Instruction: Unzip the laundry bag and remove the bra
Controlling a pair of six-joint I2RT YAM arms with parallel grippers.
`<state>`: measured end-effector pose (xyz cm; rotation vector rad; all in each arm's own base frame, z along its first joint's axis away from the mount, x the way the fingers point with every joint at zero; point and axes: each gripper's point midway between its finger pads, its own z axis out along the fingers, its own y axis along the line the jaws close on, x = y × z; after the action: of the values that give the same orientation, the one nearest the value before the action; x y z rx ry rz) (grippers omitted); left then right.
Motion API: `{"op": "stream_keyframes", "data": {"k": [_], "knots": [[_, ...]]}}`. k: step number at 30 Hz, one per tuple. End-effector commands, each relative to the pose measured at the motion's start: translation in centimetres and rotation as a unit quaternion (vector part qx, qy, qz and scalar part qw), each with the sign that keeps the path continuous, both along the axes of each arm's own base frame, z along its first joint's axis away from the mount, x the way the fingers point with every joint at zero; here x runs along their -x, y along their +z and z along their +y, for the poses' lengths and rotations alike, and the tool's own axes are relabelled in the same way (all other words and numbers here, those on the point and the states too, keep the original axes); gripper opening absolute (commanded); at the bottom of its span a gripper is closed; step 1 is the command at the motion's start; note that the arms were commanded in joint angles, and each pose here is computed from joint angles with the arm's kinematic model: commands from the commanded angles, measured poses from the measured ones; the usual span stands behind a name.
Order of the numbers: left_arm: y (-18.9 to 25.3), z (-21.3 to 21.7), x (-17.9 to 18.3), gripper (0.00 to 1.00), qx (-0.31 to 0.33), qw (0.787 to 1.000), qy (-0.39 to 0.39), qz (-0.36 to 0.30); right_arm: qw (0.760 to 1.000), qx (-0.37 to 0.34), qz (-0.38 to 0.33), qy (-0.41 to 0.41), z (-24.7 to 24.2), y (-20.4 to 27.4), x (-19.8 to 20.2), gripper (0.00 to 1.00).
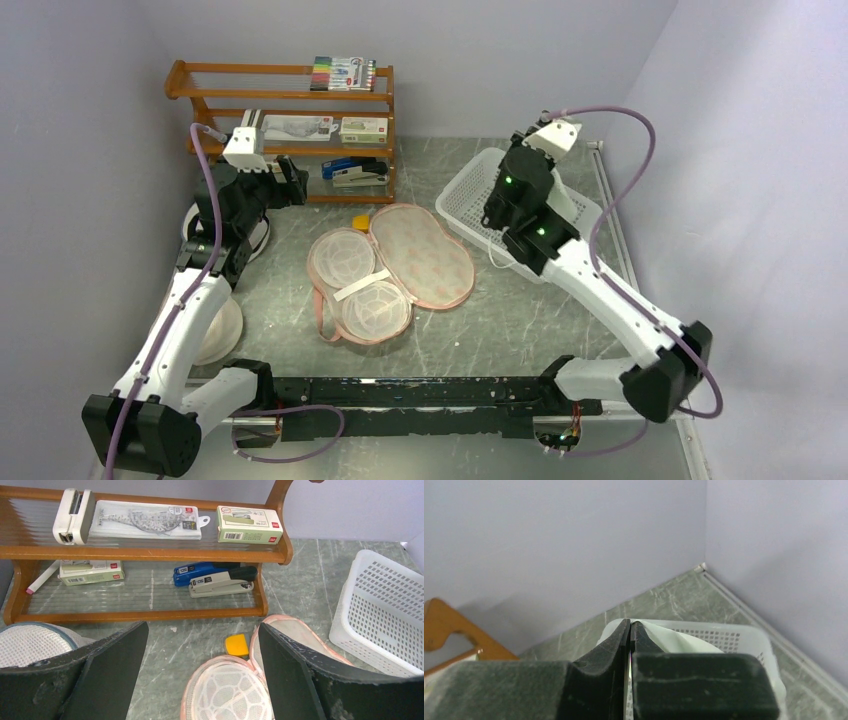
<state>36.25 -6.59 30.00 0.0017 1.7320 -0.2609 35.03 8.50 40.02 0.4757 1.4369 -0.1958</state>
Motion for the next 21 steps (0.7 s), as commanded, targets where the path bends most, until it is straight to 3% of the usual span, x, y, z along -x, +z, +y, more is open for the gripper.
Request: {"op": "stream_keyframes", "data": {"k": [1,7,14,15,21], "knots": [[1.8,-0.3,-0.2,0.92,0.010,1.000,-0.011,-0.018,0.991,-0.096,-0.046,-0.085,-1.1,-0.5,-2.5,0.00],[2.0,0.1,0.0,0.93,0.008,1.000,-0.001,-0.023,0.972,-0.209,-0.053,-0.094,-0.1,-4.8,-6.2,0.00],[1.9,-0.2,-0.2,0.93,0.010,1.000,-0.010,-0.020,0.931,-0.333,-0.001,-0.152,-5.3,-14.6,-8.5,0.00],[1.9,-0.3,-0.1,0.93,0.011,1.000,-0.011,-0.021,0.923,-0.340,0.020,-0.180,-7.5,-17.9,-7.9,0.00],[1.8,-0.4,-0.2,0.93,0.011,1.000,-0.013,-0.019,0.912,-0.330,0.069,-0.235,-12.2,-23.6,-5.3,0.00]]}}
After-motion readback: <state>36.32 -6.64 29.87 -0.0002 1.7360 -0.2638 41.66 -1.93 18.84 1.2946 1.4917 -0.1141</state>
